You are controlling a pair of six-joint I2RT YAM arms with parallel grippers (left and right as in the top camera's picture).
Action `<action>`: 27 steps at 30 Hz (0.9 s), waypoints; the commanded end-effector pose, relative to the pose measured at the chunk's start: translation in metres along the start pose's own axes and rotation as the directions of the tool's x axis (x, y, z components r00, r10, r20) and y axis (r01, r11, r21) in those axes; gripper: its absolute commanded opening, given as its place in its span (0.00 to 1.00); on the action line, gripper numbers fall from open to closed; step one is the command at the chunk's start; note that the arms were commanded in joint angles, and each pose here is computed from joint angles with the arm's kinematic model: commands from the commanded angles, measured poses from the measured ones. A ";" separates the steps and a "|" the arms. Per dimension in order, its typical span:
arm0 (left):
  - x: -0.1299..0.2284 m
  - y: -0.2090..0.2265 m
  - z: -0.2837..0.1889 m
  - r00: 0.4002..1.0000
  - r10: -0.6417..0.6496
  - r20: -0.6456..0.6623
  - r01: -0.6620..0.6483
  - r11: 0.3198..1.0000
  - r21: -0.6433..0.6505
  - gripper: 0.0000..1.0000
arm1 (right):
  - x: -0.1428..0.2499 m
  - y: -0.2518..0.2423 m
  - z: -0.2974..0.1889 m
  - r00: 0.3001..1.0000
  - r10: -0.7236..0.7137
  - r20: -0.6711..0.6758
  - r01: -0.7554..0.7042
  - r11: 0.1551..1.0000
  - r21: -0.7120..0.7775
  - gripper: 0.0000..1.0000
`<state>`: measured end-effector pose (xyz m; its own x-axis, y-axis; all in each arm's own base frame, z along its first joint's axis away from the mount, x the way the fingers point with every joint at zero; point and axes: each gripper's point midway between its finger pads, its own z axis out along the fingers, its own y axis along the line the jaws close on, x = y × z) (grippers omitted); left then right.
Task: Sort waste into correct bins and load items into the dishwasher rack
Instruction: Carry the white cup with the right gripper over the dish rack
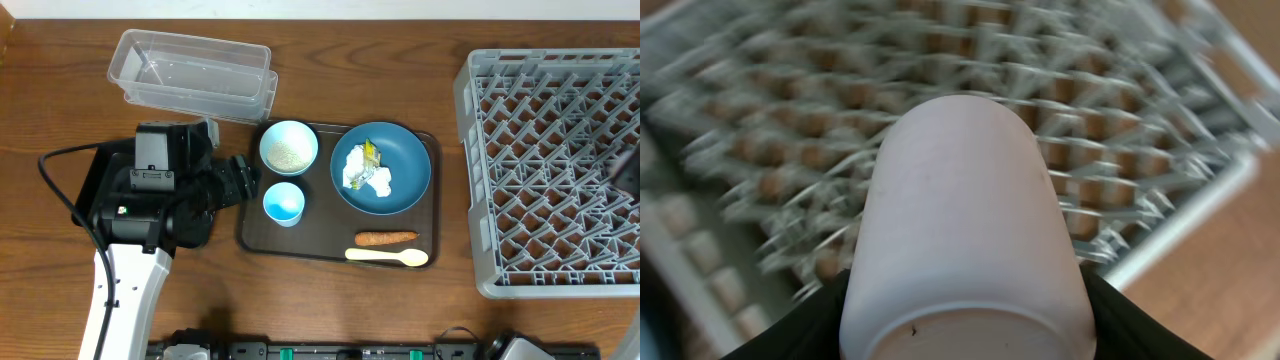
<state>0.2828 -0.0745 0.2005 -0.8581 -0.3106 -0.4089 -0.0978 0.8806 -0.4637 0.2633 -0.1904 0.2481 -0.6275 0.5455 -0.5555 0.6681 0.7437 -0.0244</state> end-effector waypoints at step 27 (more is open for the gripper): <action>-0.005 0.000 -0.005 0.999 0.026 0.020 -0.026 1.000 -0.008 0.70 | 0.025 -0.115 0.147 0.906 0.355 -0.231 -0.283 0.913 0.294 0.39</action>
<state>0.2829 -0.0745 0.2006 -0.8580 -0.3106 -0.4092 -0.0976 0.8806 -0.4637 0.2264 -0.3190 0.1247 -0.4419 0.8305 -0.3391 0.8965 0.4223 -0.1338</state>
